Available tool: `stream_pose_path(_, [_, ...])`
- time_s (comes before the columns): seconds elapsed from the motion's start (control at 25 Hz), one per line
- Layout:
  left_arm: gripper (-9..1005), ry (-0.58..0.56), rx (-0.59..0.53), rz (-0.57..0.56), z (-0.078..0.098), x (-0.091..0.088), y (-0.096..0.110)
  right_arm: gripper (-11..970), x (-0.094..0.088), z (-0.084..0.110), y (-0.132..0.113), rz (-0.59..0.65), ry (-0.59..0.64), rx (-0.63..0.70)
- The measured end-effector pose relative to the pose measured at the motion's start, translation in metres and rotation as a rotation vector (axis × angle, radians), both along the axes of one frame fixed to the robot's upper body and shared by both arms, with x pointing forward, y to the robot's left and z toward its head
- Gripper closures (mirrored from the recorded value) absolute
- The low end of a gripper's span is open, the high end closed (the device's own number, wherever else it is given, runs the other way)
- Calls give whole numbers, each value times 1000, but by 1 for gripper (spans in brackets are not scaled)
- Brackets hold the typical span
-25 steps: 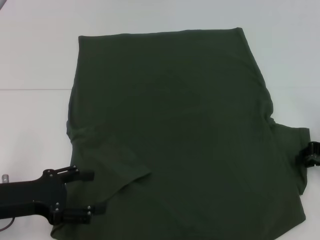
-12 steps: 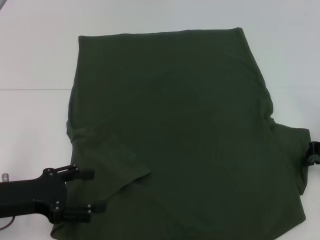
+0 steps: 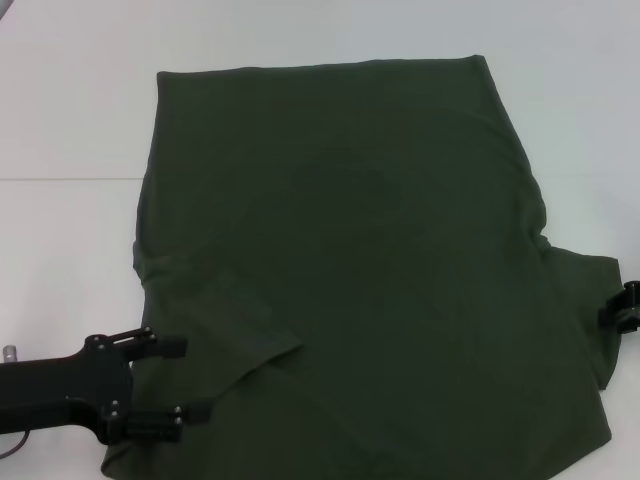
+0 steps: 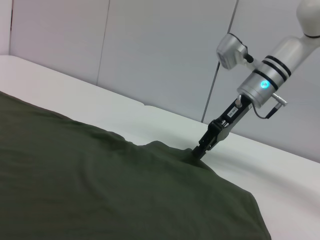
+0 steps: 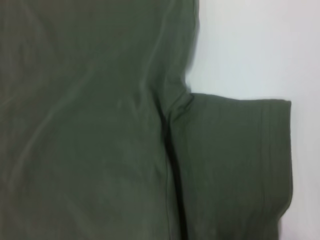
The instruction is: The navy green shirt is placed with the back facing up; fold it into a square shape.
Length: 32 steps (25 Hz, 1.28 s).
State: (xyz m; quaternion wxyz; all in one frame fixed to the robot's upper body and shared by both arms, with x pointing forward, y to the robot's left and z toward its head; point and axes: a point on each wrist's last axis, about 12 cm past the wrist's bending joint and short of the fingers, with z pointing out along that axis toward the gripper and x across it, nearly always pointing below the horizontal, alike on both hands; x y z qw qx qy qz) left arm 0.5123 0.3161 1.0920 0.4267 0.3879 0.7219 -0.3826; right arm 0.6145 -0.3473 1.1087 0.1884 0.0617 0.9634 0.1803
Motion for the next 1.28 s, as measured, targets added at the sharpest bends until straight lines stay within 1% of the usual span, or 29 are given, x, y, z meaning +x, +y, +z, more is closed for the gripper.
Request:
stream_pose_path(0.12, [56, 1, 0, 1, 0, 0, 0, 885, 1, 4, -2, 3, -10, -1])
stream_pose_path(0.24, [56, 1, 0, 1, 0, 0, 0, 644, 1, 7, -3, 6, -15, -6])
stream_pose_path(0.48, [57, 0, -1, -1, 0, 1, 0, 401, -4, 11, -15, -23, -24, -12])
stream_pose_path(0.68, [57, 5, -4, -1, 1, 2, -1, 251, -7, 8, -18, -34, -18, -11])
stream_pose_path(1.28, [58, 9, -7, -2, 1, 1, -2, 258, -1, 3, -6, -24, -47, -27])
